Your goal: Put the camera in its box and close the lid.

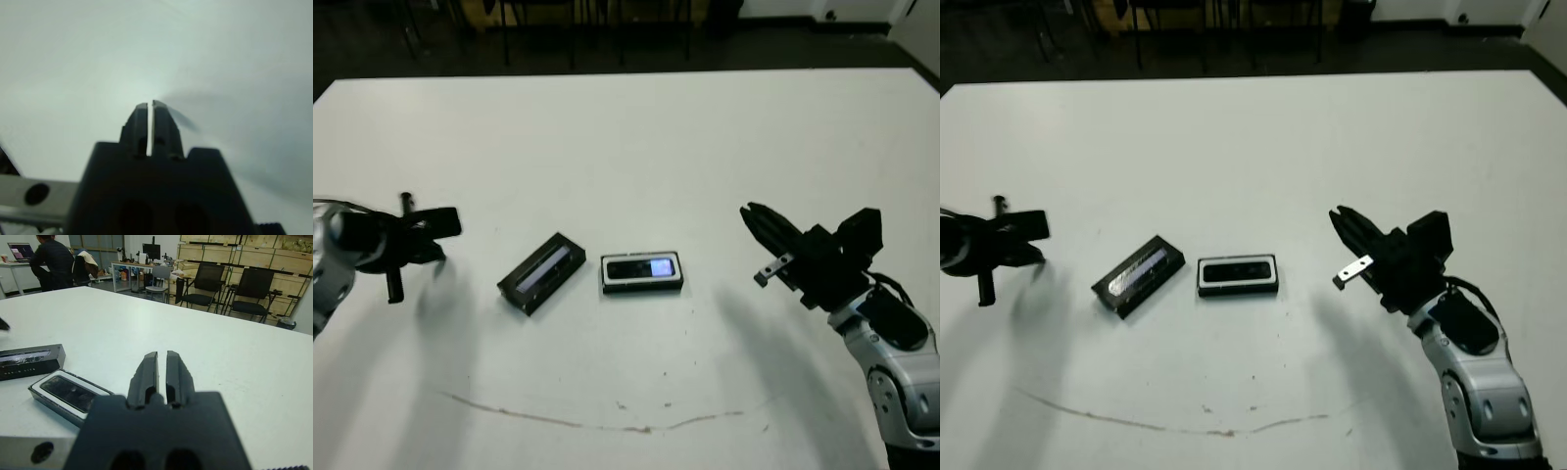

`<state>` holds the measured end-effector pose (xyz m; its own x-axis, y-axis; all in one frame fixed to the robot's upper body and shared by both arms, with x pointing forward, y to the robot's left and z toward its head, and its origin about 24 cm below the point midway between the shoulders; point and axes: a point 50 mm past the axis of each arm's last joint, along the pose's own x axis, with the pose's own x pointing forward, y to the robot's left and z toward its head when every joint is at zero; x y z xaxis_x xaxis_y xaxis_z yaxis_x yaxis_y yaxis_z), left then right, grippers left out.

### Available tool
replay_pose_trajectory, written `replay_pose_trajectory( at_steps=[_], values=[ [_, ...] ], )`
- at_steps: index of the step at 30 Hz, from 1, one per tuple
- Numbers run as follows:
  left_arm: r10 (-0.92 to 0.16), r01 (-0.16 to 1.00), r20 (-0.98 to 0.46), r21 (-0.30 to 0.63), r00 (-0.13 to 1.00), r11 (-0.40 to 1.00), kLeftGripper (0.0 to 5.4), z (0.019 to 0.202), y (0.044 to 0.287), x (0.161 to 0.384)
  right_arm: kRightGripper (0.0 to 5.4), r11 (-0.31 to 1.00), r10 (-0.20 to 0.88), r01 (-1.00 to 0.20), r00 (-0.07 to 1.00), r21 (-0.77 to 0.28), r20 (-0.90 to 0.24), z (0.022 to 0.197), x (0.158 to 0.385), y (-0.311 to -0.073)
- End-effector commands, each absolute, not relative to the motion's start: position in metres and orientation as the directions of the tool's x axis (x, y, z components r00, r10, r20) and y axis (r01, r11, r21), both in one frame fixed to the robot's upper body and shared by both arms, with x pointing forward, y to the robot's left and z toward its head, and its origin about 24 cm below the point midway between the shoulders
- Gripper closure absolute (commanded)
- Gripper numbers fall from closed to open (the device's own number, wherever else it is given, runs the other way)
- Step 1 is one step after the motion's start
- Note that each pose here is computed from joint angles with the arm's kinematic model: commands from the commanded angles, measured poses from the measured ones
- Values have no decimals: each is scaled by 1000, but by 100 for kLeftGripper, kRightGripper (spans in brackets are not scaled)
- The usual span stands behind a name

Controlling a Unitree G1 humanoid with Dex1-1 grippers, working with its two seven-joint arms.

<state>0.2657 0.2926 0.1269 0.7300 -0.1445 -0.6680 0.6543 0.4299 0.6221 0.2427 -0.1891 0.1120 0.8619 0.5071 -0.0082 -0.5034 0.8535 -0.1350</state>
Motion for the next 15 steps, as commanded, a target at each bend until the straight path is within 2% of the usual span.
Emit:
replay_pose_trajectory(
  at_steps=[1, 4, 8, 15],
  values=[
    [-228, 528, -494, 637, 839, 562, 540, 139, 283, 249, 539, 861, 493, -493, 870, -125, -36, 108, 241, -190],
    [-275, 421, -326, 584, 905, 694, 540, 147, 271, 238, 539, 860, 493, -494, 869, -126, -38, 108, 241, -189],
    [-281, 313, -136, 408, 950, 858, 540, 154, 251, 225, 539, 859, 498, -498, 867, -123, -31, 108, 241, -189],
    [-267, 270, -41, 120, 963, 955, 540, 160, 224, 212, 539, 861, 496, -496, 868, -113, -33, 109, 241, -191]
  ],
)
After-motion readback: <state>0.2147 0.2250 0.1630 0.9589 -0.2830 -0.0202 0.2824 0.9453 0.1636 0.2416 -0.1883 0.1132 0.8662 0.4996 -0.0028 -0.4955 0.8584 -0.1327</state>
